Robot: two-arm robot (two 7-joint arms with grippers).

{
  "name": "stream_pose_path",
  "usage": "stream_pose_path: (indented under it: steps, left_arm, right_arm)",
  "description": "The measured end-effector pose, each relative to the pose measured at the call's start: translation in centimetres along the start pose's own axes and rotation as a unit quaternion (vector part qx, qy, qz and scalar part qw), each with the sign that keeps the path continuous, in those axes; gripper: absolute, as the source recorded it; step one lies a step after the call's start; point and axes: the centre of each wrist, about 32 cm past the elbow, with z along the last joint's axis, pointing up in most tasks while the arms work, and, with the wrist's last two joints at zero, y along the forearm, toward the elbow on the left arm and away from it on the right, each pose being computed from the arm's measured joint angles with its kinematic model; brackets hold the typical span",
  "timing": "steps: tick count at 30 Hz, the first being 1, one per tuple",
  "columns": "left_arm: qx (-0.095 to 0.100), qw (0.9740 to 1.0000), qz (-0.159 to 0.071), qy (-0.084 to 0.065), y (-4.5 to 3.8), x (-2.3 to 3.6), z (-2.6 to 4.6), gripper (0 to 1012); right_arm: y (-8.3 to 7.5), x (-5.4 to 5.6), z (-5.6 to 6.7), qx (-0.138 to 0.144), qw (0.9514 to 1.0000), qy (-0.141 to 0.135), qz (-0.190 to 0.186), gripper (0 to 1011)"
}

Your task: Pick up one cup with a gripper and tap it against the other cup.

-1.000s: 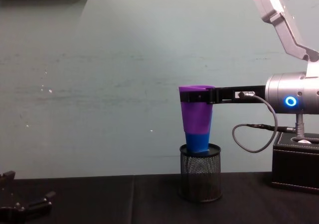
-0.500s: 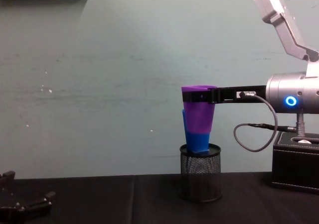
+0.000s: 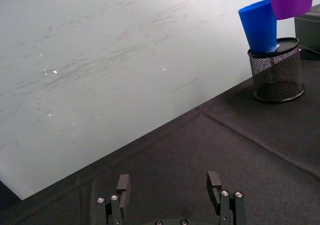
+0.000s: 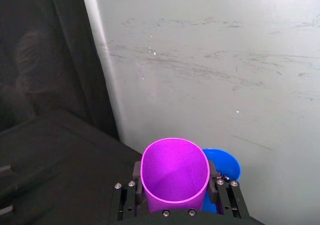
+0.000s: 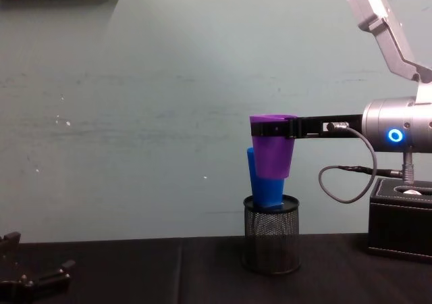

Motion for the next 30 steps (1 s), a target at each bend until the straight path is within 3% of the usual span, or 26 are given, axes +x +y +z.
stream_pose_path:
  steps: [30]
  left_arm:
    - [0.0, 1.0, 0.0, 0.0, 0.0, 0.0, 0.0, 1000]
  right_arm:
    - [1.04, 0.14, 0.21, 0.001, 1.0, 0.002, -0.009, 715]
